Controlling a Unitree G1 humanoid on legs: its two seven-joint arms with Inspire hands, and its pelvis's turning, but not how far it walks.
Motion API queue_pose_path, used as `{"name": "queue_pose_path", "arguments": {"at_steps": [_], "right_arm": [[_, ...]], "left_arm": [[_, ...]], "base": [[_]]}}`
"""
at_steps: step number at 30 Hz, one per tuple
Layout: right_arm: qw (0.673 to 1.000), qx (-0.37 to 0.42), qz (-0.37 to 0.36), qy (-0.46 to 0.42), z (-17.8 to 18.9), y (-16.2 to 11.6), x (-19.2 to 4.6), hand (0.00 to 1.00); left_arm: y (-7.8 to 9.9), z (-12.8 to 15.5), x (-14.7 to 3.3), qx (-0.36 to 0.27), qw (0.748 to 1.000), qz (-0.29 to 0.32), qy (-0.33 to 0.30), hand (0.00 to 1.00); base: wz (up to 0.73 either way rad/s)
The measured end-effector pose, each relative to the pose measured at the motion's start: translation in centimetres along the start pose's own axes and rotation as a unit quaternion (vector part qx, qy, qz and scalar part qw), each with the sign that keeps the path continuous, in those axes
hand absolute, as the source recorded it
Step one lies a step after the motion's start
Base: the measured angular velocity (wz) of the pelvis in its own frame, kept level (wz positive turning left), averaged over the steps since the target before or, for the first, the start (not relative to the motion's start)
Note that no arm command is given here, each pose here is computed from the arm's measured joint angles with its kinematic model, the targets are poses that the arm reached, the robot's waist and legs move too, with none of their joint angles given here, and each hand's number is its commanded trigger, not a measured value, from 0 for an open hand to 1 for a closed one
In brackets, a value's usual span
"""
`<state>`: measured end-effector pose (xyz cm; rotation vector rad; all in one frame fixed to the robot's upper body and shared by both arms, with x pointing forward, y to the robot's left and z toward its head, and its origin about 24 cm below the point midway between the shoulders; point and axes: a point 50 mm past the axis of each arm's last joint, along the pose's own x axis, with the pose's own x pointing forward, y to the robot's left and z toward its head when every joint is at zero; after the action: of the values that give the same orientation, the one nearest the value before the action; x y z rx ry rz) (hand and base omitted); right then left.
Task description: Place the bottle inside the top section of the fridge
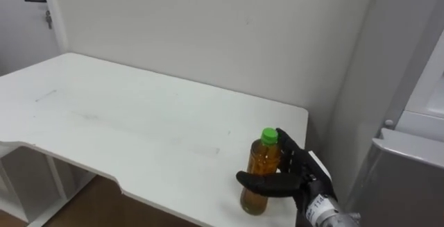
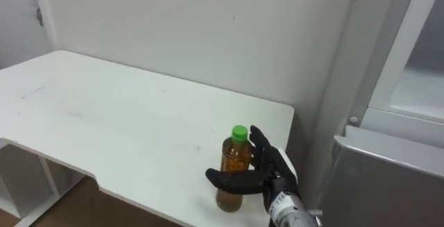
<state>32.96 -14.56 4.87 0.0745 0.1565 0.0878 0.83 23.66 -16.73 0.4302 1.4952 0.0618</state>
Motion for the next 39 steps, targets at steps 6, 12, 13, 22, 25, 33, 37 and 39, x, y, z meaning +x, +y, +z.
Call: {"name": "queue_pose_path", "arguments": {"at_steps": [6, 12, 13, 22, 25, 33, 37, 39], "right_arm": [[1.0, -0.005, -0.006, 0.011, -0.2, -0.3, 0.3, 0.0], [0.999, -0.016, -0.023, 0.028, -0.9, -1.3, 0.4, 0.0], [0.999, -0.018, -0.027, 0.028, -0.8, -1.5, 0.4, 0.0], [0.998, -0.025, -0.045, 0.031, -0.8, -2.1, 0.5, 0.0], [0.998, -0.025, -0.046, 0.034, -0.9, -2.2, 0.5, 0.0], [0.996, -0.022, -0.06, 0.058, -2.0, -2.8, 0.4, 0.0], [0.996, -0.019, -0.066, 0.059, -2.0, -2.9, 0.4, 0.0], [0.996, -0.017, -0.066, 0.059, -2.0, -2.9, 0.4, 0.0]], "left_arm": [[0.1, -0.4, 0.0, 0.0, 1.0, 0.001, 0.006, 0.0], [0.6, -0.2, -0.1, -0.003, 1.0, 0.011, -0.009, 0.0], [0.7, -0.1, -0.1, -0.003, 1.0, 0.012, -0.009, 0.0], [0.9, 0.2, -0.2, -0.005, 0.999, 0.025, -0.02, 0.0], [0.9, 0.1, -0.2, -0.005, 0.999, 0.025, -0.02, 0.0], [1.1, 0.0, -0.2, -0.004, 0.999, 0.027, -0.018, 0.0], [1.1, 0.0, -0.2, -0.004, 0.999, 0.028, -0.016, 0.0], [1.1, -0.1, -0.2, -0.004, 0.999, 0.028, -0.016, 0.0]], "base": [[0.13], [0.01], [0.0], [0.0], [0.02], [0.01], [0.0], [0.0]]}}
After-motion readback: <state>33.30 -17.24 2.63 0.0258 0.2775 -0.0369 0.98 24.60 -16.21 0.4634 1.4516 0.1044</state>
